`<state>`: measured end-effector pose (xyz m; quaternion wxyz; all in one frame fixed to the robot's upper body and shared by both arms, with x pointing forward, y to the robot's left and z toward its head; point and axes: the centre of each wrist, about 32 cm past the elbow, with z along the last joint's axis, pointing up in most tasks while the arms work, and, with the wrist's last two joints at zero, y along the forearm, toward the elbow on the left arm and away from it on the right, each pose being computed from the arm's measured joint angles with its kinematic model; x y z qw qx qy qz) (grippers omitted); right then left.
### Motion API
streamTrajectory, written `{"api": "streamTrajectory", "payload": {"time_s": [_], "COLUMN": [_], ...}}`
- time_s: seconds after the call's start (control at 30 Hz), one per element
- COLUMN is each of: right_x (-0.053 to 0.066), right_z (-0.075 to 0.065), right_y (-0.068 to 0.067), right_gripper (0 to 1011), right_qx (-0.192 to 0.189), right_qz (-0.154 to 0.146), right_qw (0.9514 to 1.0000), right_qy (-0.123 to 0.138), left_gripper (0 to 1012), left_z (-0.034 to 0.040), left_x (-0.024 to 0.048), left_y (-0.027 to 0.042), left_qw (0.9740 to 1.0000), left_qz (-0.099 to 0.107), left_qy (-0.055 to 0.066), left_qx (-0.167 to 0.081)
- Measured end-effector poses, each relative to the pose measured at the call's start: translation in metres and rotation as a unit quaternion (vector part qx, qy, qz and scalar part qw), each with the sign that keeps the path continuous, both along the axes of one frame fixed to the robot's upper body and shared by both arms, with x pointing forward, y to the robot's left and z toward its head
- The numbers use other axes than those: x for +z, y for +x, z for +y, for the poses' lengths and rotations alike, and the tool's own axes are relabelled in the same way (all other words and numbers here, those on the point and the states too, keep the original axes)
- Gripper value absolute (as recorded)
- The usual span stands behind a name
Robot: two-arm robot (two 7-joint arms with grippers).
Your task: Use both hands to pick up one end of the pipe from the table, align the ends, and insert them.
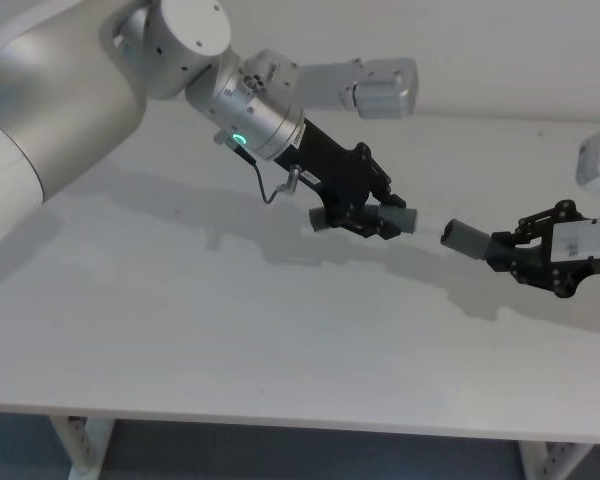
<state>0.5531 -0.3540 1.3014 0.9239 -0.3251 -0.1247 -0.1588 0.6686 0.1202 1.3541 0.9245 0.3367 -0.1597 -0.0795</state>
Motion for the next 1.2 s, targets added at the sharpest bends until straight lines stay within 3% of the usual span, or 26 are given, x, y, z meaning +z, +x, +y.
{"api": "streamTrajectory", "payload": {"time_s": [1.2], "right_x": [0.0026], "right_z": [0.0013], "right_y": [0.0041], "right_gripper": [270], "right_qx": [0.021], "right_qz": [-0.004], "right_qw": [0.9998], "right_qy": [0.001], "left_gripper": [343], "left_z": [-0.0037], "left_x": [0.0005], "left_y": [0.0096], "left_qw": [0.9999], "left_qz": [0.010], "left_qy": [0.009], "left_qx": [-0.009]}}
